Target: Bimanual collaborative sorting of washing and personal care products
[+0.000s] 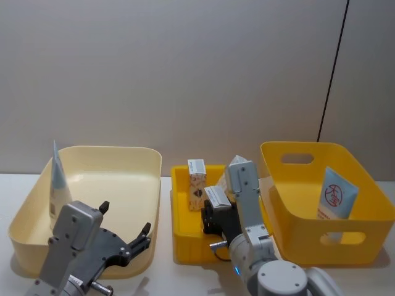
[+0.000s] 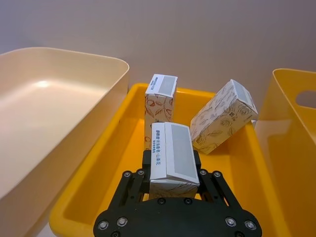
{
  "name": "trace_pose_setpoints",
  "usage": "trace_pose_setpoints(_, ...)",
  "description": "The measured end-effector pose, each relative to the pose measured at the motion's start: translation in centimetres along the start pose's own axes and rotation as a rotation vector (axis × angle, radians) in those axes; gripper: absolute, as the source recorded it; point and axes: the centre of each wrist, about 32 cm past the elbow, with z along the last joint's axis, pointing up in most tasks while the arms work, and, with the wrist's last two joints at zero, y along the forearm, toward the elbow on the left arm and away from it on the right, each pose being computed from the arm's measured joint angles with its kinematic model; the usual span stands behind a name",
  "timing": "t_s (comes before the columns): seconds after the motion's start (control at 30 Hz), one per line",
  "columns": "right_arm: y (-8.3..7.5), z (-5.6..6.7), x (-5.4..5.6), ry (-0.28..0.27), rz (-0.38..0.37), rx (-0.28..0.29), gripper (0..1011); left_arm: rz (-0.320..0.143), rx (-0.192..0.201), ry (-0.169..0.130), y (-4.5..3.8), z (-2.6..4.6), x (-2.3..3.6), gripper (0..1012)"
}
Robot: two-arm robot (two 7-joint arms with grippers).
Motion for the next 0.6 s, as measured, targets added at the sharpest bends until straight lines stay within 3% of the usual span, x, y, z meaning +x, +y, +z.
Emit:
trace_pose_setpoints(0.33, -1.1, 0.9, 1.0, 0.03, -0.002, 0.099, 412, 0.0, 0.0, 0.0, 0.0, 0.0, 0.0, 1003)
trace_pose_setpoints(0.6, -2.3, 2.5, 2.6, 0.075, -0.019, 0.208, 411, 0.0, 0.0, 0.0, 0.0, 0.0, 0.0, 1003)
